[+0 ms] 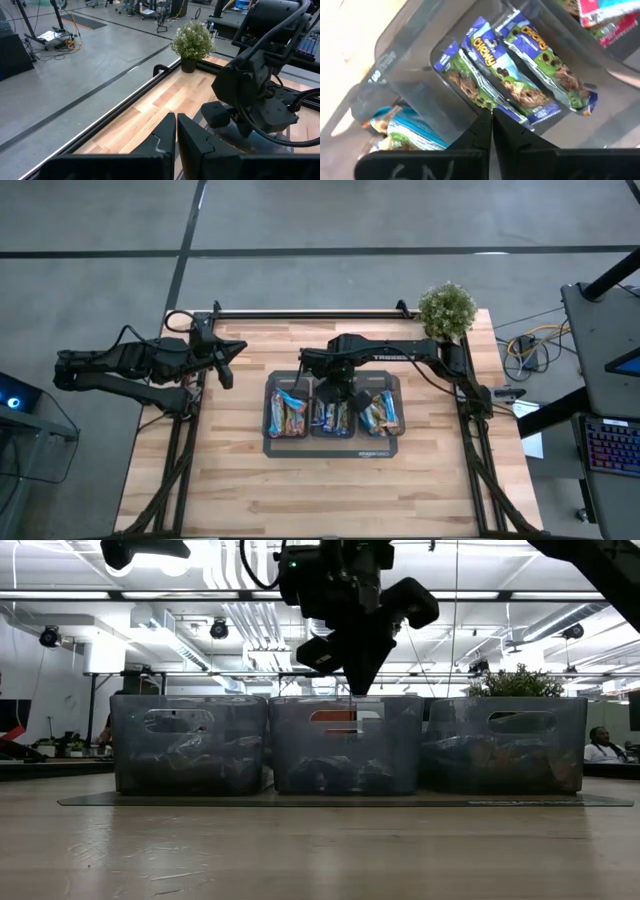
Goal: Pick and place Granola Bars by type
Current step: Return to Home Position
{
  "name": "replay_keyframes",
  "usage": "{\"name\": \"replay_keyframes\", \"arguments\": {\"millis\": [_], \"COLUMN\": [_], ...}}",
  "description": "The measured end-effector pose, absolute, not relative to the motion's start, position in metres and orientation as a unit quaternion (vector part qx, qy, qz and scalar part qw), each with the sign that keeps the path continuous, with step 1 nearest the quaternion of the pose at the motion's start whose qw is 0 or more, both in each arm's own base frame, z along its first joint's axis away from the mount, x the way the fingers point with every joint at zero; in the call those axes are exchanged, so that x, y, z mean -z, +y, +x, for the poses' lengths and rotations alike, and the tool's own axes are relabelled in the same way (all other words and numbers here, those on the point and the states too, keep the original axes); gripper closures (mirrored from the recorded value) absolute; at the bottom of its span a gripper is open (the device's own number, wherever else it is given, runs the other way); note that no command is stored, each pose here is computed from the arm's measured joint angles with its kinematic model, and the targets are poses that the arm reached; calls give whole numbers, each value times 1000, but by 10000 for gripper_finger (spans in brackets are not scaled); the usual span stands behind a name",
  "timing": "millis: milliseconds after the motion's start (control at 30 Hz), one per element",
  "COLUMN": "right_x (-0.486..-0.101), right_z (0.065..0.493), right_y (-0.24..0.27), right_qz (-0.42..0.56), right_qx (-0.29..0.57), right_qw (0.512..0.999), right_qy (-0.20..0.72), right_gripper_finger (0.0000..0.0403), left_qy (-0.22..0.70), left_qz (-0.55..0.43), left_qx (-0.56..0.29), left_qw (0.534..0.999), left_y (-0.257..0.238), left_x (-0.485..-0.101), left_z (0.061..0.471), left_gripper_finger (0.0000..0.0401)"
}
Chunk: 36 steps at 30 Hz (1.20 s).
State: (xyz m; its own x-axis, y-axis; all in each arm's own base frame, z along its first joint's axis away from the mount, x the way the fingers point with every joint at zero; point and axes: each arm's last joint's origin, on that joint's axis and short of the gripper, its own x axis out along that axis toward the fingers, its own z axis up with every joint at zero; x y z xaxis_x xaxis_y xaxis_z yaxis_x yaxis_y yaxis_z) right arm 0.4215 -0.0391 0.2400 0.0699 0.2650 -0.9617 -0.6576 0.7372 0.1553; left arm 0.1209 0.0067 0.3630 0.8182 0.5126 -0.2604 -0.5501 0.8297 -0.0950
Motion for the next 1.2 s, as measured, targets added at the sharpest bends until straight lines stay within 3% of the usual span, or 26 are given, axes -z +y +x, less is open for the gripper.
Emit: {"name": "replay_keyframes", "arguments": {"millis": [533, 800, 1200], "right_x": [-240, -245, -311], "right_z": [424, 435, 420], "right_y": [-38, -45, -44], "right_qz": [-69, 44, 42], "right_qx": [-240, -132, -112], "right_qw": [735, 784, 860], "right_qy": [630, 605, 496], "right_gripper_finger": [394, 394, 394], "left_qy": [119, 118, 107], "left_qz": [-81, -92, -105], "left_qx": [-281, -283, -283], "left_qw": [949, 948, 947], "left_y": [7, 6, 7], "left_x": [-361, -360, -361], "left_z": [123, 125, 122], "left_gripper_finger": [401, 401, 401]}}
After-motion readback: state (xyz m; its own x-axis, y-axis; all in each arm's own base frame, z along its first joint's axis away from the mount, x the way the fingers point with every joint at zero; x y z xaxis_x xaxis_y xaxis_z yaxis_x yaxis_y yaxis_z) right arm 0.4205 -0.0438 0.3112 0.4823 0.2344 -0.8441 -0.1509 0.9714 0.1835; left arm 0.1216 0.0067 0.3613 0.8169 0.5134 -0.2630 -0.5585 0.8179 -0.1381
